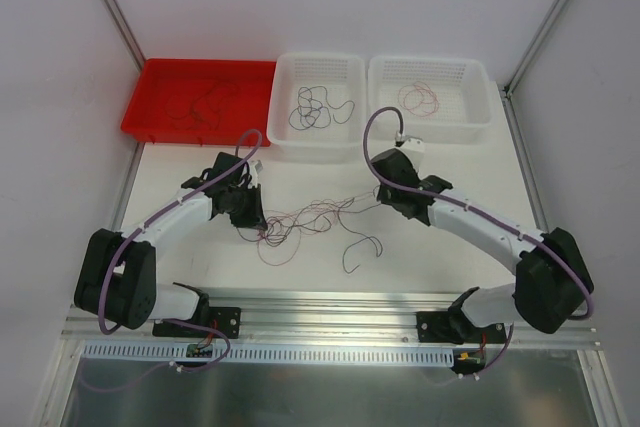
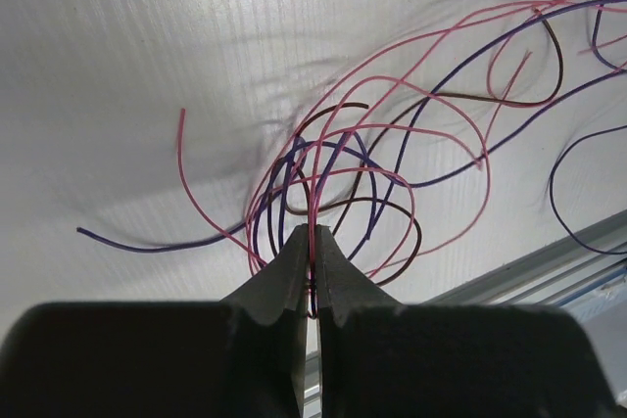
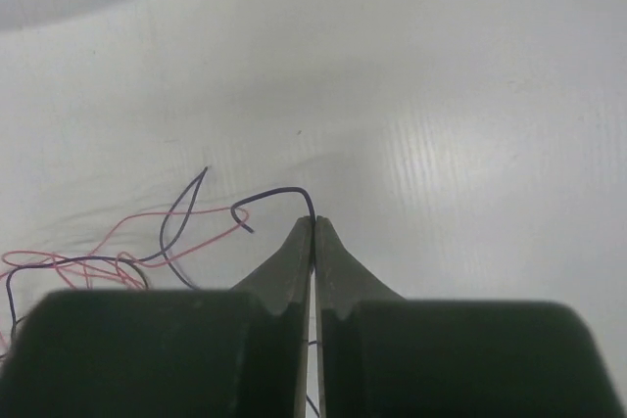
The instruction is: Untangle the cables
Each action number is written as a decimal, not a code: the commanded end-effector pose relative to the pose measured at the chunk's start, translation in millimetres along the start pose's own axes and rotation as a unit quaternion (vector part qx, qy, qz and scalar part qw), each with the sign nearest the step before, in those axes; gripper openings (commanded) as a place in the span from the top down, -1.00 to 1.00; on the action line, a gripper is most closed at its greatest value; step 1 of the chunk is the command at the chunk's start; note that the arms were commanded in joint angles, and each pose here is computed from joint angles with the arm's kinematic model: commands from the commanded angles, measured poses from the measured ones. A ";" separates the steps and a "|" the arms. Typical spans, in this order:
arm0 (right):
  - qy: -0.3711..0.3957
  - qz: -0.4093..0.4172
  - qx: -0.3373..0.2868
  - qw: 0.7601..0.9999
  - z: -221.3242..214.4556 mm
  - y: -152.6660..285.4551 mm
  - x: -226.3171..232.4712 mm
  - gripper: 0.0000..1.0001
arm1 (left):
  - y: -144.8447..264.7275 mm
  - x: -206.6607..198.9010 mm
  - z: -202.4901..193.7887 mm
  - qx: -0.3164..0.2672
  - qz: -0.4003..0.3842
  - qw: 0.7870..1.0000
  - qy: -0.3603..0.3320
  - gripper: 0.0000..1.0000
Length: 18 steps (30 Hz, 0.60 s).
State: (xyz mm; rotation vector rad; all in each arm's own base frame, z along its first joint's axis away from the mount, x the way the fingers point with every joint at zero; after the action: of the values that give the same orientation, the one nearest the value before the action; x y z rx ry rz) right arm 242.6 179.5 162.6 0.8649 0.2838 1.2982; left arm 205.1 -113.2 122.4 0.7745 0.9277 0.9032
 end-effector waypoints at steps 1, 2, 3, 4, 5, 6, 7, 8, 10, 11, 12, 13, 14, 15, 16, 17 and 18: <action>0.021 -0.024 -0.028 0.999 19.5 17.5 -22.0 0.99 | 8.6 -2.7 6.8 -0.013 0.007 1.000 -0.013 1.00; 0.023 -0.024 -0.030 0.999 23.8 21.8 -25.8 0.99 | 8.4 -2.3 6.1 -0.012 0.009 1.000 -0.013 1.00; 0.017 -0.026 -0.033 0.999 29.6 23.3 -30.5 0.99 | 8.8 -1.9 6.8 -0.014 0.012 1.000 -0.012 1.00; 0.005 -0.016 -0.045 0.999 38.0 32.5 -33.5 0.99 | 9.4 -0.7 6.7 -0.015 0.019 1.000 -0.013 1.00; 0.004 -0.011 -0.043 0.999 41.4 37.2 -37.0 0.99 | 9.9 0.1 7.5 -0.017 0.022 1.000 -0.013 1.00; -0.003 -0.010 -0.048 0.999 47.5 40.4 -41.8 0.99 | 10.1 0.5 6.4 -0.015 0.024 1.000 -0.013 1.00; -0.013 0.006 -0.062 0.998 56.1 52.1 -43.9 0.99 | 10.4 0.8 6.7 -0.015 0.026 0.999 -0.013 1.00; -0.010 0.007 -0.062 0.998 58.9 56.7 -48.0 0.99 | 10.9 0.7 6.9 -0.017 0.027 0.999 -0.013 1.00; -0.016 0.010 -0.075 0.997 68.8 64.6 -54.0 0.99 | 10.7 0.2 6.5 -0.015 0.024 1.000 -0.012 1.00; -0.015 0.007 -0.076 0.997 70.4 68.7 -58.2 0.99 | 11.1 -0.1 6.5 -0.016 0.022 1.000 -0.013 1.00; -0.012 0.001 -0.074 0.997 71.6 68.6 -61.0 0.99 | 11.4 -1.3 6.9 -0.016 0.017 1.000 -0.013 1.00; -0.009 0.003 -0.070 0.998 72.0 69.4 -61.0 0.99 | 11.1 -1.5 7.0 -0.015 0.016 1.000 -0.013 1.00; 0.001 0.019 -0.045 0.999 67.5 66.8 -56.1 0.89 | 10.3 -1.9 6.6 -0.013 0.012 1.000 -0.013 1.00; 0.013 0.033 -0.030 0.999 64.1 65.7 -51.5 0.83 | 10.0 -3.3 5.9 -0.010 0.004 1.000 -0.011 1.00; 0.021 0.043 -0.018 0.999 60.7 63.9 -47.1 0.76 | 9.4 -3.7 6.0 -0.008 0.001 1.000 -0.012 1.00; 0.030 0.050 -0.003 0.998 55.4 59.3 -41.9 0.69 | 8.4 -4.1 5.5 -0.004 -0.003 1.000 -0.011 1.00; 0.042 0.055 0.005 0.998 50.3 58.6 -36.9 0.66 | 7.9 -5.0 5.5 -0.002 -0.008 1.000 -0.010 1.00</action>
State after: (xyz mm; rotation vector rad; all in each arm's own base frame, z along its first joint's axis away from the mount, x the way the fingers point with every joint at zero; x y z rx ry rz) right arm 223.9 110.4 228.8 0.8166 0.2057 1.3447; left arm 206.1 -111.5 123.1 0.7784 0.9145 0.9230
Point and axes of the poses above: each gripper's point midway between its finger pads, its own y axis back along the fingers, its own x axis along the line the jaws close on, z = x × y, the point moved 8 cm from there along y, back along the fingers, and after that the axes turned 13 degrees about -y, right-handed, at the moved point
